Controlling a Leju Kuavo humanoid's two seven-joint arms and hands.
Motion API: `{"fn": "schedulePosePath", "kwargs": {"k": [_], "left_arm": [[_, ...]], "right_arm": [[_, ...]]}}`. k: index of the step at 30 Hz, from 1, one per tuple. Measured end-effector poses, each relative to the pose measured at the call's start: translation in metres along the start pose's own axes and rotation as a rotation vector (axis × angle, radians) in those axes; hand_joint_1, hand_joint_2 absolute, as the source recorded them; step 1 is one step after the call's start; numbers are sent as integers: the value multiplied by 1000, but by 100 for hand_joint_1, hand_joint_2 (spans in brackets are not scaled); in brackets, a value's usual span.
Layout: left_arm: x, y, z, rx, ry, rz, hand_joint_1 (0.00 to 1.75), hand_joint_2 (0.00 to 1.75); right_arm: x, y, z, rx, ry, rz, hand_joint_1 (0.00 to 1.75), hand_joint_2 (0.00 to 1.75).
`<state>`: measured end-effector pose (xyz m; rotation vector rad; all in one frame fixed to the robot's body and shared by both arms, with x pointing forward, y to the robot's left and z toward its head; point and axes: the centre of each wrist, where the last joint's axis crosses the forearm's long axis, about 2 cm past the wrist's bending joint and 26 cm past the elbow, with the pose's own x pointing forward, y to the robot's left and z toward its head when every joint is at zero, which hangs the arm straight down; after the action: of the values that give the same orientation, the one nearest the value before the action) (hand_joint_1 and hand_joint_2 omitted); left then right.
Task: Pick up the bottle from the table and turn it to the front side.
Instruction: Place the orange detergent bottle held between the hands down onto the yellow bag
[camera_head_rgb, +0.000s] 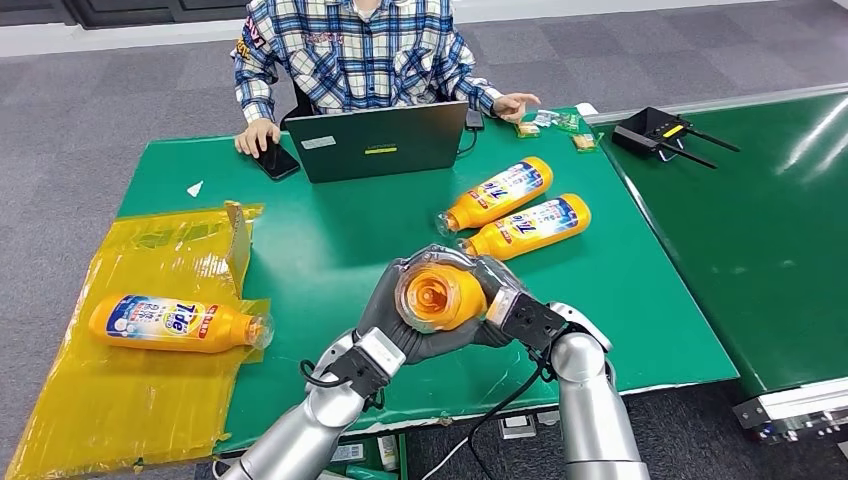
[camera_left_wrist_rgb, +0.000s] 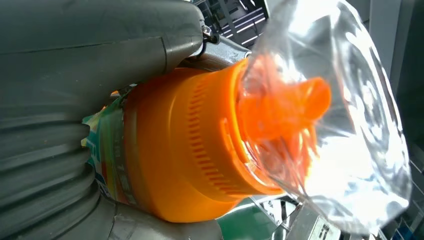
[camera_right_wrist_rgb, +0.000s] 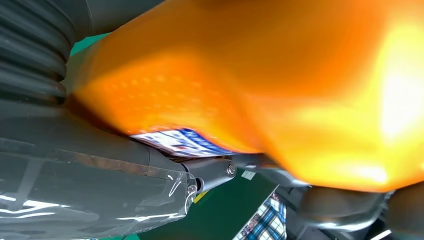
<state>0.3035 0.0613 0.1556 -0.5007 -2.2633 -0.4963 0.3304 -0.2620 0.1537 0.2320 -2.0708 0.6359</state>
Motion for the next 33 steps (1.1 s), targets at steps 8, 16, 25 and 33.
{"fn": "schedulePosePath", "kwargs": {"k": [8,16,25,33], "left_arm": [[2,1,1,5,-4,0,175,175],[4,2,0,14,-21,7,175,175],[3,6,-1,46,-23,-30,175,175],[6,48,-5,160,-64,-206,175,175]], "right_arm": [[0,2,-1,0,-1,-5,170,175],[-3,2,1,-9,5,-22,0,175],[-6,0,6,-27,17,-30,0,175],[-10,-5,16,-57,40,-31,0,175]]}}
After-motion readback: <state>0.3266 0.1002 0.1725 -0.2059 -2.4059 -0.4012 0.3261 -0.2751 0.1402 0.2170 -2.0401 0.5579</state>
